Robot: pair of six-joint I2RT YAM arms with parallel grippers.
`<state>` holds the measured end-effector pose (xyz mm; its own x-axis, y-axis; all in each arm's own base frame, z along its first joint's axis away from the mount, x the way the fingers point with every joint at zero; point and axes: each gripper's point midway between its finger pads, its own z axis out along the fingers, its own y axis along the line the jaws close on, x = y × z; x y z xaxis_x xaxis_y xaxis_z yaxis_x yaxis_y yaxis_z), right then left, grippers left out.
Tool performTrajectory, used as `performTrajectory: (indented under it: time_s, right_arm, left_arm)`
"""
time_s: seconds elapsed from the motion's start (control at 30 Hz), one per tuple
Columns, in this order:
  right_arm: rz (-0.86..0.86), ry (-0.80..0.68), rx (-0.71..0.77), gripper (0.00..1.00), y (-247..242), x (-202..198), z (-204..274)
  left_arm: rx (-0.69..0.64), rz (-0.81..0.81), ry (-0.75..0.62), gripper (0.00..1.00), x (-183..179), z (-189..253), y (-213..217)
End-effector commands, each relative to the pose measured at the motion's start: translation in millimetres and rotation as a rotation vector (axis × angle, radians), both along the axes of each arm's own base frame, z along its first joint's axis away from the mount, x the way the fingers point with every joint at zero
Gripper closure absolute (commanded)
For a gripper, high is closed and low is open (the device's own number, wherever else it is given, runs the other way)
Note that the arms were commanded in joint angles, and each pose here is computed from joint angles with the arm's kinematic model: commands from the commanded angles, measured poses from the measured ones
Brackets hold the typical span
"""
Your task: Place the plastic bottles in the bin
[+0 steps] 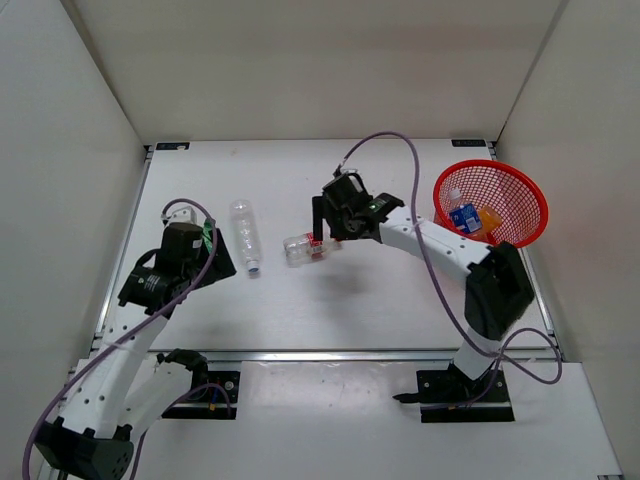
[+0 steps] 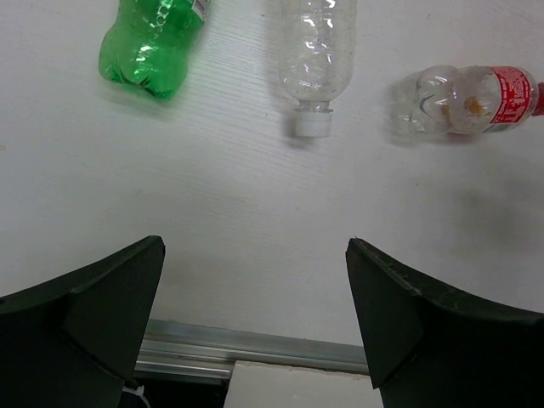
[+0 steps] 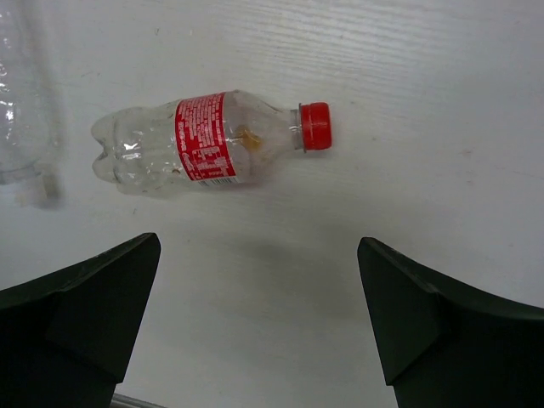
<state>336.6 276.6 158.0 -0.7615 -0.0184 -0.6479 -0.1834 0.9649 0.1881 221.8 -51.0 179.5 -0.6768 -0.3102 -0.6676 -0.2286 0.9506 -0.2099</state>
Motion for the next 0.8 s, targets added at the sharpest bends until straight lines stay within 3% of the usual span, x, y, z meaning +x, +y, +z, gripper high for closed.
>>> performTrajectory:
  time_s: [0.0,0.13,0.2,0.4,0.57,0.63,0.77]
  right_arm:
    - [-0.106,-0.007,0.095,0.01,25,20,8]
    - [-0.205,0.057,0.098,0.01,36,23,-22]
    - [-0.239,0.079,0.103,0.01,42,21,-35]
    - [-0.291,0.058,0.098,0.0,53,30,-54]
    - [-0.317,0.011,0.106,0.03,62,40,-65]
    - [-0.315,0.0,0.1,0.03,63,45,-68]
    - [-0.306,0.018,0.094,0.04,69,54,-79]
  left_arm:
    - [0.019,0.05,0.021,0.02,-17,-8,13]
    - [0.116,0.192,0.038,0.01,-27,-9,44]
    - [0.117,0.23,0.004,0.01,-13,-8,52]
    - [0.086,0.107,-0.036,0.01,50,-14,39]
    - [0.067,0.12,-0.035,0.02,86,-18,56]
    - [-0.043,0.132,0.0,0.01,99,-29,68]
    - [-0.008,0.123,0.099,0.01,104,-42,78]
